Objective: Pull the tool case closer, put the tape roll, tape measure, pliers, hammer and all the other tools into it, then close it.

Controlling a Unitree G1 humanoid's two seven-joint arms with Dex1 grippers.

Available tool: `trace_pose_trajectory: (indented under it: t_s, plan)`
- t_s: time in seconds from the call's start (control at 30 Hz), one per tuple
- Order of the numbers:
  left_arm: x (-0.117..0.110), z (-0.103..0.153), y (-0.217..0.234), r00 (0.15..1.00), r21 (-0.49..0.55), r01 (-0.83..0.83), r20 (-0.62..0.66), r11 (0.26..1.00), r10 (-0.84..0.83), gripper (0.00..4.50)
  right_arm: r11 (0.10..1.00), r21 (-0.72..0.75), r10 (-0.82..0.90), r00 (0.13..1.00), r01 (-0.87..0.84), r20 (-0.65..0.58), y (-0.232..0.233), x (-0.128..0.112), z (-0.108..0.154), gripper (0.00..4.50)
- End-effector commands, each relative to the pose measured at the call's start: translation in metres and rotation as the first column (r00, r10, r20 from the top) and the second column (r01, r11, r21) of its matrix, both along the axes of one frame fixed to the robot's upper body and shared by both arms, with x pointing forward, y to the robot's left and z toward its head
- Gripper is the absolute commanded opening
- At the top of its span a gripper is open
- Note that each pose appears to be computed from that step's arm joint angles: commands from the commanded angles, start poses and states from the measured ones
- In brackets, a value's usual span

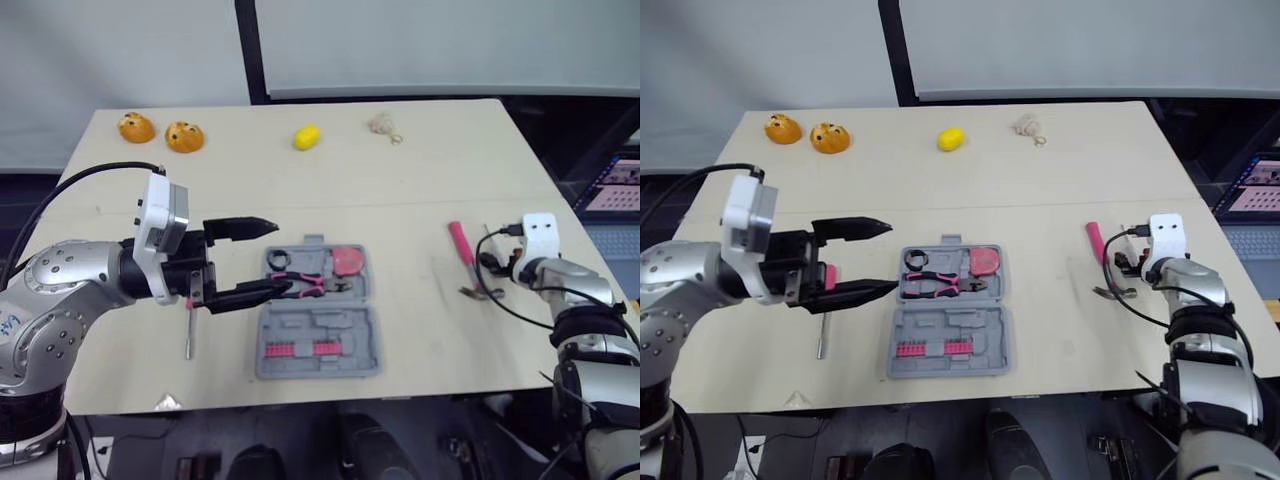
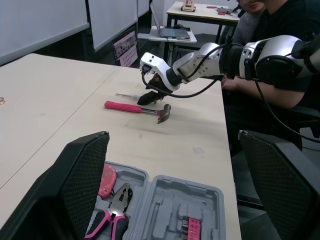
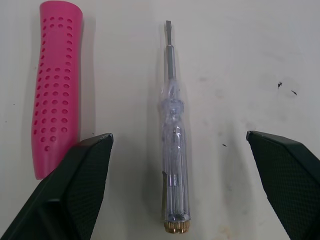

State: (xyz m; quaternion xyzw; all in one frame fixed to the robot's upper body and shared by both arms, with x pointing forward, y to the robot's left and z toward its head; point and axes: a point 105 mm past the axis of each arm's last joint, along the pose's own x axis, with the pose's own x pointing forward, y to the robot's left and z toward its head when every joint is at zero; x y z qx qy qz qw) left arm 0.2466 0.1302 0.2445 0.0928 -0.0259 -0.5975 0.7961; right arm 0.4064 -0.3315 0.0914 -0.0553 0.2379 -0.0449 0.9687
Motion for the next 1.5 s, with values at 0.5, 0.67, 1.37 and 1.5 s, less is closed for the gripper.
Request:
trace_pose_trajectory:
  t_s: [0.5, 0.67, 1.37, 1.5]
  plan:
    - [0.001, 0.005, -0.004, 0.996, 0.012, 0.027, 0.081, 1.000, -0.028, 4.50, 0.999, 0.051, -0.005, 0.998, 0.002, 0.063, 0.008, 0.012, 0.007, 2.93]
    - [0.002, 0.006, -0.005, 0.995, 0.010, 0.027, 0.091, 1.000, -0.028, 4.50, 0.998, 0.056, -0.011, 0.997, 0.006, 0.079, 0.011, 0.015, 0.006, 2.40]
    - [-0.026, -0.046, 0.015, 0.992, 0.273, 0.120, 0.004, 0.954, -0.125, 4.50, 0.949, 0.169, 0.258, 0.964, -0.265, 0.059, 0.102, -0.084, 0.023, 0.07]
    - [-0.026, -0.055, 0.011, 0.987, 0.293, 0.153, 0.006, 0.944, -0.161, 4.50, 0.945, 0.229, 0.239, 0.971, -0.234, 0.005, 0.130, -0.110, 0.003, 0.07]
